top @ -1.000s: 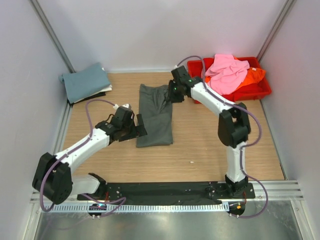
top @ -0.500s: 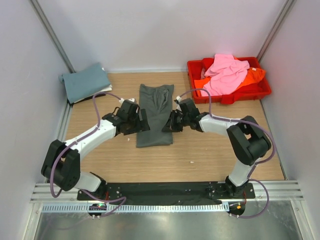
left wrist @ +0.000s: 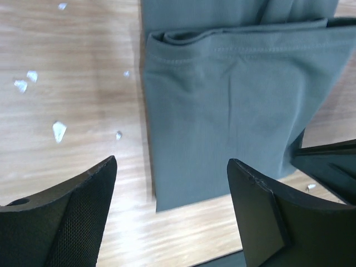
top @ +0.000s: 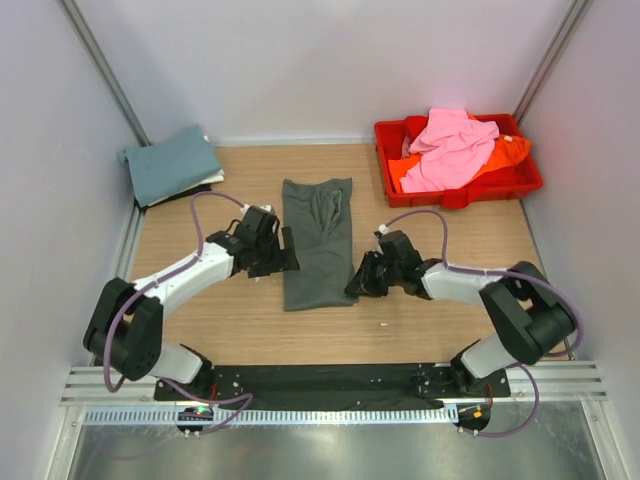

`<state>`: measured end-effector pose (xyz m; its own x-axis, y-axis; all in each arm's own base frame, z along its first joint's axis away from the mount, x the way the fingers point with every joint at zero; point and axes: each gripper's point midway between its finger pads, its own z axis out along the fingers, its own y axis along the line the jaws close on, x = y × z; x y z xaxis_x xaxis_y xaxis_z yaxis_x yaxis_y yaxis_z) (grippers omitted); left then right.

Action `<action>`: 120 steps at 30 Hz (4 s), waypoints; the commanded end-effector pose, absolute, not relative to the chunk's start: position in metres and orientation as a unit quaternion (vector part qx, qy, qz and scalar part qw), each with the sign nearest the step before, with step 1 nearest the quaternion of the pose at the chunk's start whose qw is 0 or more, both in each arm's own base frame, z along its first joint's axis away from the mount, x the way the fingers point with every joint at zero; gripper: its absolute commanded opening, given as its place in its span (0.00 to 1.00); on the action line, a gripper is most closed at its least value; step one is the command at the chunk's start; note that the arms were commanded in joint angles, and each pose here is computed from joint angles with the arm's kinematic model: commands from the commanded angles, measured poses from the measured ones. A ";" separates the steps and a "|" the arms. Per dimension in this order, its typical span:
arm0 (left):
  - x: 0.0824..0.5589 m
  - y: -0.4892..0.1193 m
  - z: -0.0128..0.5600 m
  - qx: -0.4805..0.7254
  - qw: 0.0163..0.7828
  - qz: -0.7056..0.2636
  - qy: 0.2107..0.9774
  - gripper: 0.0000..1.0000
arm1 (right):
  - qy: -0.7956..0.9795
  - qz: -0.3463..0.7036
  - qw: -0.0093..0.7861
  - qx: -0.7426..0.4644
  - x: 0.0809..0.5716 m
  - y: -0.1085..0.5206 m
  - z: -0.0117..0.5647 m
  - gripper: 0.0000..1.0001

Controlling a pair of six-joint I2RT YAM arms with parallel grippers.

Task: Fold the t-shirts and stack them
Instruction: Fold the tshirt

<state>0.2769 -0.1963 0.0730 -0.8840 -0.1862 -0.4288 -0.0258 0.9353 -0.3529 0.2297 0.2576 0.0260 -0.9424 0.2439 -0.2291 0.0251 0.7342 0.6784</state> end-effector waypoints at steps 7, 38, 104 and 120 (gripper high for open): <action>0.230 -0.179 0.110 -0.089 0.258 -0.219 0.937 0.95 | 0.910 0.322 0.262 0.020 0.229 0.228 0.127 0.85; 0.199 -0.215 0.025 -0.143 0.192 -0.277 0.930 0.66 | 0.925 0.336 0.167 0.059 0.209 0.238 0.022 0.45; 0.322 -0.236 0.201 -0.088 0.240 -0.323 0.911 0.00 | 0.919 0.270 0.286 0.036 0.325 0.204 0.174 0.01; 0.508 -0.235 0.174 -0.088 0.235 -0.332 0.909 1.00 | 0.901 0.258 0.344 0.066 0.475 0.178 0.204 0.76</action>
